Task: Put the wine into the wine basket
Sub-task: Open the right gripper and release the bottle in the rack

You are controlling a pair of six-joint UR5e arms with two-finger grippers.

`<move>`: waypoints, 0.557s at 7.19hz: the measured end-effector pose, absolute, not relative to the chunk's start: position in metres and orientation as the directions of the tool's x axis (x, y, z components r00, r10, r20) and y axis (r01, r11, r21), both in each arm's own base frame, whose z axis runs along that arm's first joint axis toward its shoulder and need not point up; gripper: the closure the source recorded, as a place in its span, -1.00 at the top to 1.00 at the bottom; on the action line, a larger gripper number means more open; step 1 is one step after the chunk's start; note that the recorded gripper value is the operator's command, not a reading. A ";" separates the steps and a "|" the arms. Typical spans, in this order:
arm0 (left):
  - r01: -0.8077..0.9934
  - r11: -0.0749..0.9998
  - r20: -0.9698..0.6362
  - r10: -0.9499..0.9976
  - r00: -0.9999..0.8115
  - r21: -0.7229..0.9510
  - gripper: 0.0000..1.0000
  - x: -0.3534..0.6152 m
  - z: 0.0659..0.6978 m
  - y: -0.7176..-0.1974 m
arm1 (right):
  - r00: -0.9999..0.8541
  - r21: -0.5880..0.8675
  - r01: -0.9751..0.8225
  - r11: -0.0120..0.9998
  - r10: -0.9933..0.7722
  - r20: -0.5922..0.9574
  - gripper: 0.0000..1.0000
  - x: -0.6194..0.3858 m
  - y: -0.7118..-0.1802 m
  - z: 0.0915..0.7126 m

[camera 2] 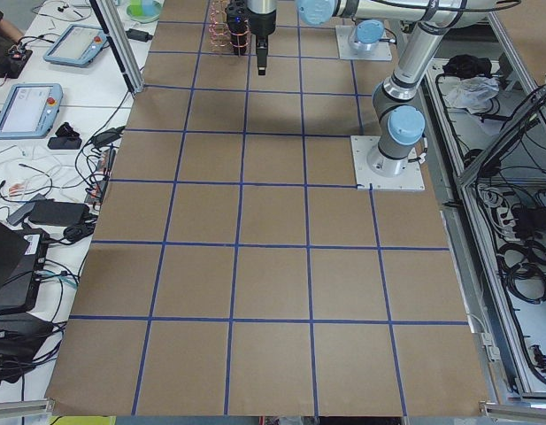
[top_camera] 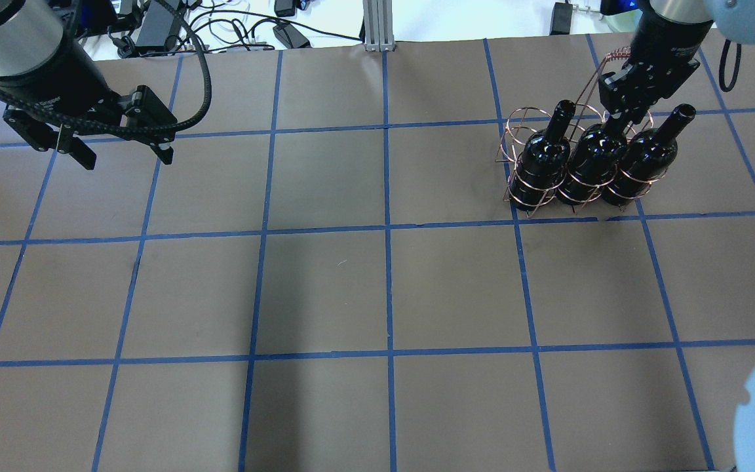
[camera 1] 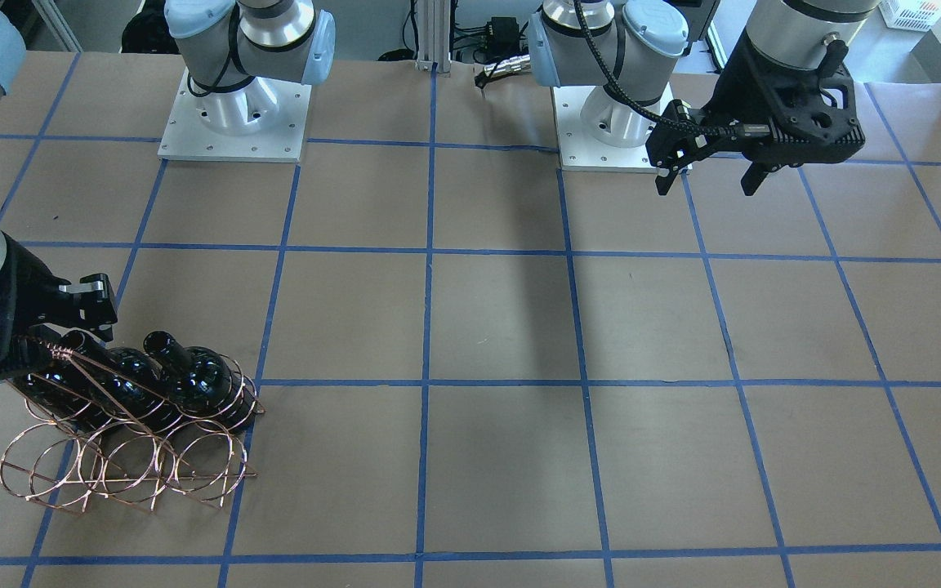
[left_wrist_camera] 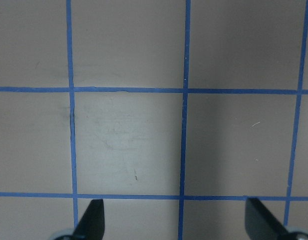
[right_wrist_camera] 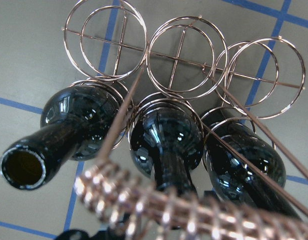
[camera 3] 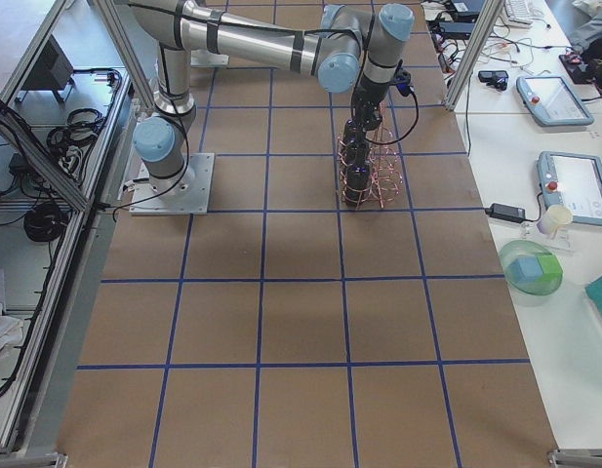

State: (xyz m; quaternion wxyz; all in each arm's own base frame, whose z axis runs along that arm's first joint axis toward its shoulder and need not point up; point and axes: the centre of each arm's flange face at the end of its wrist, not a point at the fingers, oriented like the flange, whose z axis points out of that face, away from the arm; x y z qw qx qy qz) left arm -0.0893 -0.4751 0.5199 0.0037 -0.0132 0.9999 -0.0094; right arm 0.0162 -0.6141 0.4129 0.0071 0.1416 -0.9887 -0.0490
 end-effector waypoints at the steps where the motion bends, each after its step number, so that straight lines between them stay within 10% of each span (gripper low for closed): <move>1: -0.025 1.000 -0.008 -0.025 -1.000 -0.018 1.00 -0.089 0.519 -0.476 | -0.960 0.089 -0.278 0.956 -0.280 0.005 1.00 0.017 -0.611 0.420; 4: -0.026 1.000 -0.010 -0.026 -1.000 -0.013 1.00 -0.088 0.518 -0.476 | -0.961 0.025 -0.275 0.961 -0.275 0.035 1.00 0.023 -0.577 0.479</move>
